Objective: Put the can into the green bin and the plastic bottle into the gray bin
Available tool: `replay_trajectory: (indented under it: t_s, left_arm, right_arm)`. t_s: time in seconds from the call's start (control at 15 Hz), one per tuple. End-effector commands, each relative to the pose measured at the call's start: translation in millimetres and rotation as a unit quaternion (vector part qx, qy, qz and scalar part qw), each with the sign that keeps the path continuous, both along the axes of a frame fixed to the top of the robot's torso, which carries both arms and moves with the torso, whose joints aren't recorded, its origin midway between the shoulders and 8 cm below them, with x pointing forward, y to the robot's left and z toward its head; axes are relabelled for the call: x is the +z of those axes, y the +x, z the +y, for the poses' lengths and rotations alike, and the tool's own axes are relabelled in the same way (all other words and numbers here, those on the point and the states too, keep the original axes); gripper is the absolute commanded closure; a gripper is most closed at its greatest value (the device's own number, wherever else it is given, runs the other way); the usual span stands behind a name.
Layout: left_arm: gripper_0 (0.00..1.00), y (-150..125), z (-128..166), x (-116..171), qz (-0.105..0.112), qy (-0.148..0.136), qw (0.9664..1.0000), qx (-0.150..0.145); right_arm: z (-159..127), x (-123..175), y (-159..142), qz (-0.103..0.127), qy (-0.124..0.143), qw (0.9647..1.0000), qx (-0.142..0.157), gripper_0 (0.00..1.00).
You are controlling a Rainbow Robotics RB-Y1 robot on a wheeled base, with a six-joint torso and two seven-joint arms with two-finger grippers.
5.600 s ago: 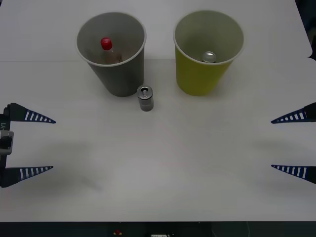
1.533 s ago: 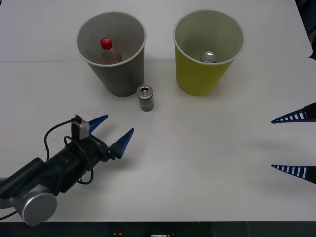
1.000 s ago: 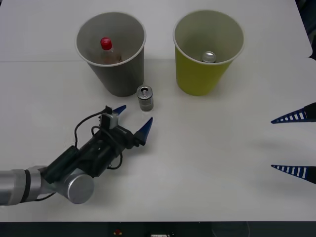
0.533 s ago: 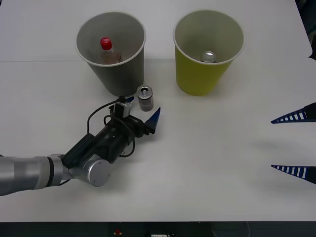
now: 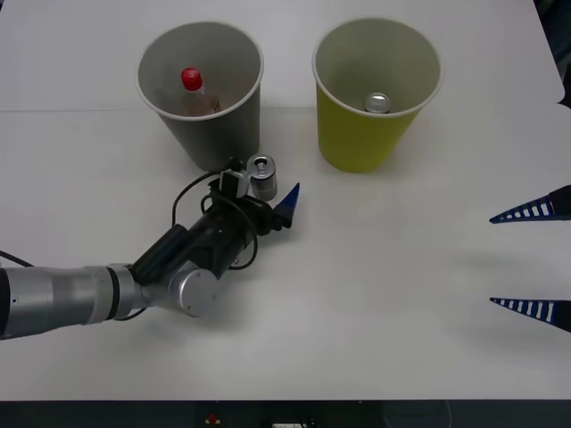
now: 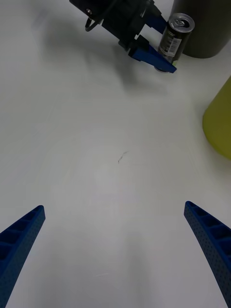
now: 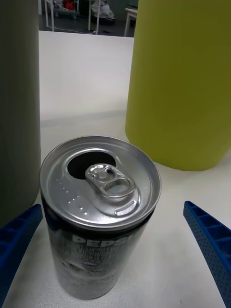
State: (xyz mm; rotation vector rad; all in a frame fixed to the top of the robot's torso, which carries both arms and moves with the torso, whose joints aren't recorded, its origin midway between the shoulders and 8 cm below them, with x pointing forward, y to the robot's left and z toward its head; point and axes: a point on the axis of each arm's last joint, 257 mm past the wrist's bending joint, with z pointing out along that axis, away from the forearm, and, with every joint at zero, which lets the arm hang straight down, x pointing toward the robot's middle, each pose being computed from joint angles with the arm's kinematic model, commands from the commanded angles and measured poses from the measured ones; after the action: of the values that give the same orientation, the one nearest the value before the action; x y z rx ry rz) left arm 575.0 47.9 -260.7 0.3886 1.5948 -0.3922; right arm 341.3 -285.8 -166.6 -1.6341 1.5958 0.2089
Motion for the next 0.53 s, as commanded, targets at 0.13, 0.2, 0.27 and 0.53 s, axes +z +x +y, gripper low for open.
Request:
replay_trajectory:
  t_s: [0.13,0.2,0.27,0.53]
  left_arm:
    - [0.18,4.5,-1.8,1.6,0.002,-0.001,1.0000,0.002]
    - [0.68,5.1,-1.7,2.0,0.002,0.000,1.0000,0.002]
    - [1.00,5.6,-1.0,2.3,0.001,0.000,1.0000,0.003]
    - [1.00,6.5,-1.3,3.7,-0.001,0.002,1.0000,0.002]
  right_arm:
    - [0.0,0.0,0.0,0.000,0.000,1.0000,0.000,0.00]
    - [0.0,0.0,0.0,0.000,0.000,1.0000,0.000,0.00]
    - [0.0,0.0,0.0,0.000,0.000,1.0000,0.000,0.00]
    - [0.0,0.0,0.0,0.000,0.000,1.0000,0.000,0.00]
